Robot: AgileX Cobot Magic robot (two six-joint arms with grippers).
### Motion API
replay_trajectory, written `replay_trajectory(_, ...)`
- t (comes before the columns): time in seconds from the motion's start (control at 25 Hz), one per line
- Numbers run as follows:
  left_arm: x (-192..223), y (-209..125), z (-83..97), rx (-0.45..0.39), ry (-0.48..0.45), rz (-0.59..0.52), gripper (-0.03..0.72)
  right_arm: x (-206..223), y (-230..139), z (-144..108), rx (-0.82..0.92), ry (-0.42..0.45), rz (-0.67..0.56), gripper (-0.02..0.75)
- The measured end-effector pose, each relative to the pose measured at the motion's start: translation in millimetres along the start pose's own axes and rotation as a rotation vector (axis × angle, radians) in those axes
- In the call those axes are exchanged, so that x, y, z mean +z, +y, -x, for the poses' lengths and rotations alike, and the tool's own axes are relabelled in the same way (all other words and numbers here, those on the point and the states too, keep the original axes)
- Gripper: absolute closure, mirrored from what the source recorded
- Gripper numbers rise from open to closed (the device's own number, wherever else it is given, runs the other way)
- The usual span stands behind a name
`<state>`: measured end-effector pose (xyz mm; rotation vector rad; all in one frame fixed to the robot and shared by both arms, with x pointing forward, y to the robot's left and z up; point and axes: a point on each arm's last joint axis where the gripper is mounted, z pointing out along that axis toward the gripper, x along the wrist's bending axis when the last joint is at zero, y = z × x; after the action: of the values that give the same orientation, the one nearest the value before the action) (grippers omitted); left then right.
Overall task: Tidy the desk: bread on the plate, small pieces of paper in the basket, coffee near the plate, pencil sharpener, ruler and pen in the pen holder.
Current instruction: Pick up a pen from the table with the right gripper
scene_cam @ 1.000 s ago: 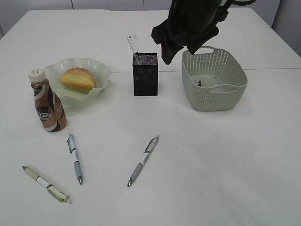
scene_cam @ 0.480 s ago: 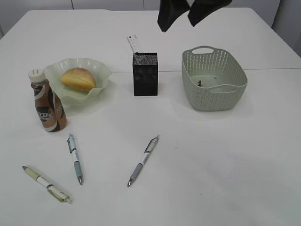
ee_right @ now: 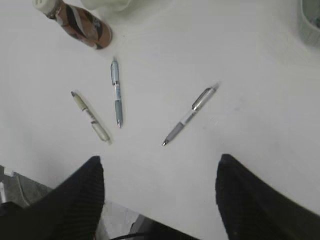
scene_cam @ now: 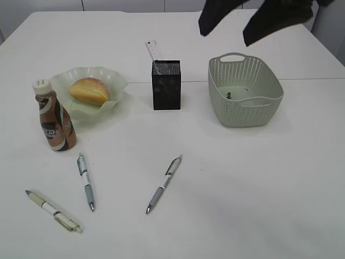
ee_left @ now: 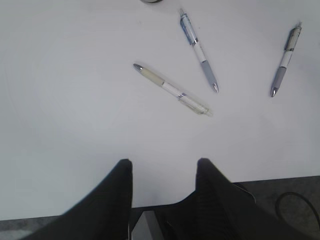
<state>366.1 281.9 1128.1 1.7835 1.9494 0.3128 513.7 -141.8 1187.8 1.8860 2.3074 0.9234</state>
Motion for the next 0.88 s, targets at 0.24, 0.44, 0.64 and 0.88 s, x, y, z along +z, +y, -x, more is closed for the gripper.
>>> replay_trajectory(0.24, 0, 0, 0.0, 0.000, 0.000, 0.000, 0.380, 16, -35, 9, 0.099, 0.018, -0.128, 0.196)
replay_trajectory(0.44, 0, 0, -1.0, 0.004, 0.011, 0.002, 0.380, 38, -54, 19, 0.175, -0.010, -0.212, 0.196)
replay_trajectory(0.64, 0, 0, -2.3, 0.008, 0.025, 0.004, 0.380, 64, -51, 11, 0.209, 0.001, -0.160, 0.196)
replay_trajectory(0.88, 0, 0, -2.6, 0.010, 0.029, 0.005, 0.380, 131, -52, 4, 0.284, -0.022, -0.252, 0.196)
